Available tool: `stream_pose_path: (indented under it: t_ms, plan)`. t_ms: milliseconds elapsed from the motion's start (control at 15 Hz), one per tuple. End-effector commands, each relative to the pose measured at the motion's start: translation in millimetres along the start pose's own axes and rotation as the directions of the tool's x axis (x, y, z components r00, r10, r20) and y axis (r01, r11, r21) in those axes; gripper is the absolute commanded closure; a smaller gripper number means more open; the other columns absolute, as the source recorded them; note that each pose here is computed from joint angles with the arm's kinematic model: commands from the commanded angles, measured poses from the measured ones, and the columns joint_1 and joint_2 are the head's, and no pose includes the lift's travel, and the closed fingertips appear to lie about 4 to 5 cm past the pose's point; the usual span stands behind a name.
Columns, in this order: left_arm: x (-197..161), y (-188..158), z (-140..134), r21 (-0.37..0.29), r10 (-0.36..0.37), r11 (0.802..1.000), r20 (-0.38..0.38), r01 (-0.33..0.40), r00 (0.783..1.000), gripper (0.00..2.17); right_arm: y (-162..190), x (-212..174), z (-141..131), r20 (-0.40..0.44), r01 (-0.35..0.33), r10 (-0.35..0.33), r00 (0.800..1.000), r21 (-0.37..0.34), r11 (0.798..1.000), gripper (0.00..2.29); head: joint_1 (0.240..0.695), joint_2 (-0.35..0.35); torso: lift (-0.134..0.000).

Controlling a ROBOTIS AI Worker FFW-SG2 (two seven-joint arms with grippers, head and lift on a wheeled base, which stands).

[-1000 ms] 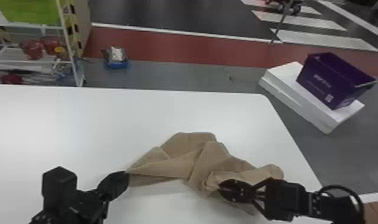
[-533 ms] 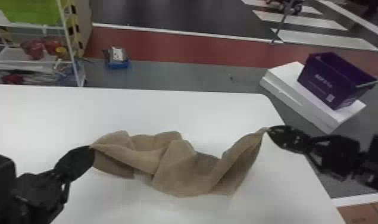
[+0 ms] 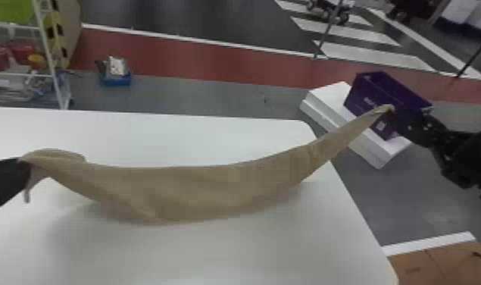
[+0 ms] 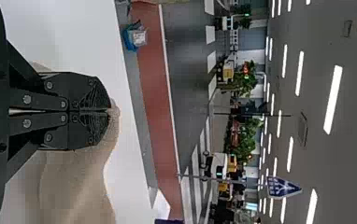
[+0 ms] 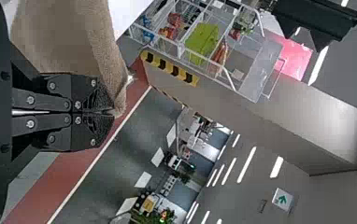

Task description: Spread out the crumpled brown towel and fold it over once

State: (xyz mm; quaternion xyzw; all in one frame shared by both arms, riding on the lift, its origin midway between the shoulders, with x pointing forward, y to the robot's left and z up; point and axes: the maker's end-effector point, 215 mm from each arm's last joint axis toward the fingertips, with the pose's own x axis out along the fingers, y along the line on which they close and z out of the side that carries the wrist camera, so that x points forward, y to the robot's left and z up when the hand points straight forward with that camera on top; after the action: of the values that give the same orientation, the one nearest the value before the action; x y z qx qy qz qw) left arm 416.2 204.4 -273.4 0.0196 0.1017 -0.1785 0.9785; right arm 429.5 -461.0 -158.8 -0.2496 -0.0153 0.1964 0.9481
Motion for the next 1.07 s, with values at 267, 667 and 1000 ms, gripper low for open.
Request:
stream_pose_path:
  t_ms: [267, 667, 1000]
  plan:
    - [-8, 20, 21, 0.01, 0.043, 0.999, 0.027, -0.044, 0.999, 1.98, -16, -1, -11, -0.032, 0.04, -0.04, 0.999, 0.029, 0.999, 1.54, 0.666, -0.335, -0.123]
    - [21, 69, -13, -0.027, 0.12, 0.992, -0.067, -0.122, 0.99, 1.98, -23, 54, -58, -0.106, 0.045, -0.042, 0.993, 0.03, 0.999, 1.54, 0.673, -0.312, -0.123]
    - [73, 110, -19, -0.079, 0.156, 0.984, -0.074, -0.162, 0.985, 1.98, -34, 127, -40, -0.026, 0.089, -0.088, 0.996, 0.07, 0.994, 1.54, 0.641, -0.219, -0.123]
